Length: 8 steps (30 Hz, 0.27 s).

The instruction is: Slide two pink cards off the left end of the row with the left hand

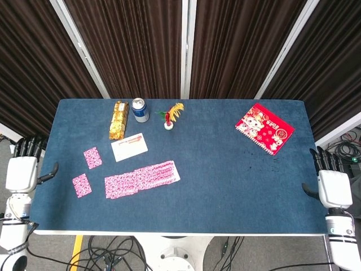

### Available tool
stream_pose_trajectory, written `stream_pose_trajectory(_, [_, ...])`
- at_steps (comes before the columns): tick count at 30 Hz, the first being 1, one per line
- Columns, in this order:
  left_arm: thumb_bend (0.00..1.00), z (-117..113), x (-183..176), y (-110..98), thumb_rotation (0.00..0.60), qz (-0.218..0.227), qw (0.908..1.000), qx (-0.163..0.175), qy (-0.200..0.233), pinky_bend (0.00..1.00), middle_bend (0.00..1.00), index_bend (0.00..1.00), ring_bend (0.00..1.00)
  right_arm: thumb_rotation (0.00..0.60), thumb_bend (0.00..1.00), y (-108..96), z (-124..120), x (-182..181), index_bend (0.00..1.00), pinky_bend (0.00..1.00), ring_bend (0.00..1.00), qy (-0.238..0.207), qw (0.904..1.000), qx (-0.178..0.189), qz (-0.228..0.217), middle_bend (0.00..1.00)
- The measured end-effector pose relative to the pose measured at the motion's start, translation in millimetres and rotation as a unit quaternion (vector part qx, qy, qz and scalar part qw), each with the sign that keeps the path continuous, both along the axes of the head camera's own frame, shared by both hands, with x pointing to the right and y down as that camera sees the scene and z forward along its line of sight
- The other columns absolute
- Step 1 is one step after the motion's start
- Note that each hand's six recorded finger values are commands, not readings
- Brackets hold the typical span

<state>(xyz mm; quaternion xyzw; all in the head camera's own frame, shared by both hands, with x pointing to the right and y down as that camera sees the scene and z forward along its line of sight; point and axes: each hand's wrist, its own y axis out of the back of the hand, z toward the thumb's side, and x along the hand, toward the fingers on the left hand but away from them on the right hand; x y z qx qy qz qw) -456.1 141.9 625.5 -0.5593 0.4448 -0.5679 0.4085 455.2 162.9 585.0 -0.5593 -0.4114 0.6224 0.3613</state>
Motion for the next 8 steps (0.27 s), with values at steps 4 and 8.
stream_pose_trajectory(4, [0.28, 1.1, -5.7, 12.8, 0.330, -0.015, 0.9997, -0.020, -0.007, 0.02, 0.00, 0.10, 0.00, 0.600, 0.10, 4.0, -3.5, 5.9, 0.00, 0.00, 0.00, 0.011, 0.9999, 0.005, 0.005, 0.00])
stream_pose_trajectory(8, [0.28, 1.2, -7.6, 16.2, 0.370, -0.019, 0.9992, -0.035, -0.009, 0.02, 0.00, 0.10, 0.00, 0.600, 0.11, 6.6, -3.7, 10.4, 0.00, 0.00, 0.00, 0.012, 0.9998, 0.006, 0.012, 0.00])
